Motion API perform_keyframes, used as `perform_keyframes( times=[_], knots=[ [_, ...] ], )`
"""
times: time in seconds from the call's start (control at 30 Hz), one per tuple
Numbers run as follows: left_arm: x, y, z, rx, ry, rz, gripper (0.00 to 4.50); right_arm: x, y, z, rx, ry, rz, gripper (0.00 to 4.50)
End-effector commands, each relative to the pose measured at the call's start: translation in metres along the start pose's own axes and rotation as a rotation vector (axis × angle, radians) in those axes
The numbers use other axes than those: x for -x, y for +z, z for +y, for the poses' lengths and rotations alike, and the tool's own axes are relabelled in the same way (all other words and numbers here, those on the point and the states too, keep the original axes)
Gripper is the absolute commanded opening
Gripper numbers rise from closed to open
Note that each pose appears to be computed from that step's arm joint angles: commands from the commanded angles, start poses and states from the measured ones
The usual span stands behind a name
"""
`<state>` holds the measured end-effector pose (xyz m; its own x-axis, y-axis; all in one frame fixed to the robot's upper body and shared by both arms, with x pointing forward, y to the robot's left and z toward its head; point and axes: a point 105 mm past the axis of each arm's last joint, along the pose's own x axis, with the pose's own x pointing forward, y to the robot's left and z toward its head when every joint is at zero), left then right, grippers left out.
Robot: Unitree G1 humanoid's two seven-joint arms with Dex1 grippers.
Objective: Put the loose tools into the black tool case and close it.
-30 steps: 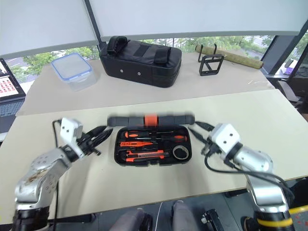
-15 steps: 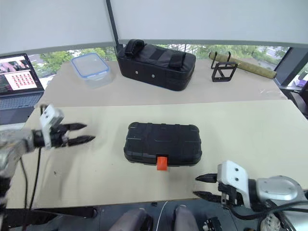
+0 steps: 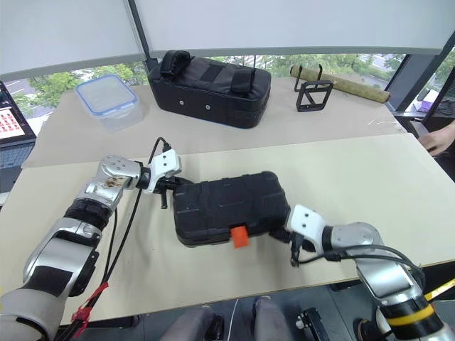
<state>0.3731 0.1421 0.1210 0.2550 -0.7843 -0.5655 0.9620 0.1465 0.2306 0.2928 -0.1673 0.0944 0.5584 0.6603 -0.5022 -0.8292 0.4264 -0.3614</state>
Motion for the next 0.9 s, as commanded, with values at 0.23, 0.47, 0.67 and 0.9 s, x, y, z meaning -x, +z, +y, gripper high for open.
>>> perform_keyframes(
  times=[0.23,0.47,0.67,0.9],
  knots=[
    [0.042,0.076,-0.005,0.092,-0.093,-0.277,0.03,0.045,0.015,-0.016,-0.045,-0.049,-0.069,0.00],
    [-0.024,0.090,-0.057,-0.062,-0.351,-0.184,0.03,0.059,0.043,0.014,-0.147,0.062,-0.190,0.00],
    [-0.072,0.050,-0.061,-0.168,-0.329,0.000,0.03,0.041,0.064,0.022,-0.146,0.083,-0.259,0.00],
    [-0.073,0.052,-0.059,-0.164,-0.320,-0.032,0.03,0.015,0.040,0.033,-0.144,0.117,-0.155,0.00]
  ],
)
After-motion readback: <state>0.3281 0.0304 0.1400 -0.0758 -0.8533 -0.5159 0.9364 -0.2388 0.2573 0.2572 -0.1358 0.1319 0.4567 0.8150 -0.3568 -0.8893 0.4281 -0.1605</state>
